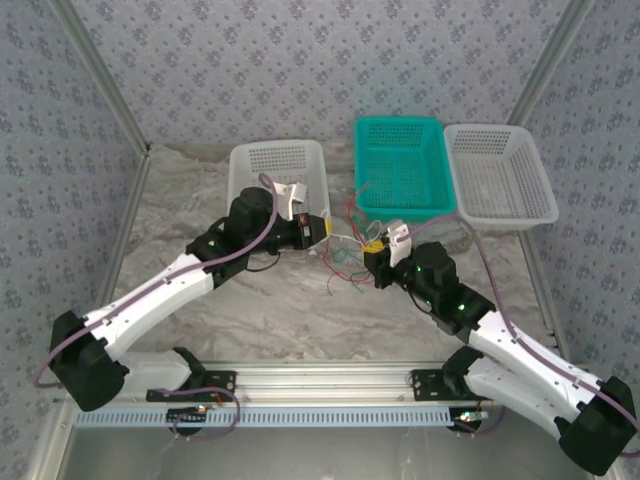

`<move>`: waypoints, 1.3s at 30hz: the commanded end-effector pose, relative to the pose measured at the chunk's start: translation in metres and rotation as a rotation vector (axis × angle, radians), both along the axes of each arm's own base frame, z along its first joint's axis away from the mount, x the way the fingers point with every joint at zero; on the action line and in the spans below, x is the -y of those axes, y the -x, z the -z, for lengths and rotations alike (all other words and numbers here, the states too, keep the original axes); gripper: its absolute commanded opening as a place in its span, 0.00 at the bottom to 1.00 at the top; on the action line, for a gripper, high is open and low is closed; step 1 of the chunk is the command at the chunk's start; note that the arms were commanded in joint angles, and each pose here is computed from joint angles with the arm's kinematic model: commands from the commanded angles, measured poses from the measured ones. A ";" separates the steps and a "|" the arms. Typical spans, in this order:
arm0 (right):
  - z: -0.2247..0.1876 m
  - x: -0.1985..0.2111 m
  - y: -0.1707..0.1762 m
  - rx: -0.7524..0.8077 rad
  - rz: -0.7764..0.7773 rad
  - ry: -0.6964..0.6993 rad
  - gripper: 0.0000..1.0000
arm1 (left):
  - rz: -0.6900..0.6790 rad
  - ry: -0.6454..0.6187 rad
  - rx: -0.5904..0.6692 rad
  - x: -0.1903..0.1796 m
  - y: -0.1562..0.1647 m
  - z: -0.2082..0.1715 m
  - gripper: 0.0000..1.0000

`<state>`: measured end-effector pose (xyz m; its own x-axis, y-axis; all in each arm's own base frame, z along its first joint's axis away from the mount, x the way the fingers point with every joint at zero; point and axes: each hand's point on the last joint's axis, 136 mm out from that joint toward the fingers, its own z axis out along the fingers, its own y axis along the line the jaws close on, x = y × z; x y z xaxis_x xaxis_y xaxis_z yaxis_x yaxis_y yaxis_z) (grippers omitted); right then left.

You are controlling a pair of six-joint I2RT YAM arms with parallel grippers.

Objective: Untangle the cables

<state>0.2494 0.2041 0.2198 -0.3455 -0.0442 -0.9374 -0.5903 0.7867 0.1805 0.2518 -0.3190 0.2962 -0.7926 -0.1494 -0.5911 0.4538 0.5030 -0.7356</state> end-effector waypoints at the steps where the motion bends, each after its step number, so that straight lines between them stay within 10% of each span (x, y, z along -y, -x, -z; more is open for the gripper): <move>1: 0.064 0.062 -0.019 -0.197 0.319 0.048 0.16 | -0.068 0.078 0.197 -0.029 0.004 -0.080 0.00; 4: 0.095 0.093 -0.022 -0.336 0.469 -0.039 0.37 | -0.090 0.065 0.237 -0.040 0.010 -0.096 0.00; 13: 0.104 0.106 -0.017 -0.385 0.474 -0.121 0.33 | -0.044 0.093 0.243 -0.034 0.015 -0.098 0.00; 26: -0.045 -0.015 0.032 0.015 -0.209 -0.281 0.92 | 0.045 0.110 0.224 -0.008 0.021 -0.094 0.00; 39: -0.010 -0.057 0.007 0.278 -0.200 -0.103 0.95 | 0.180 0.217 0.263 0.023 0.050 -0.127 0.00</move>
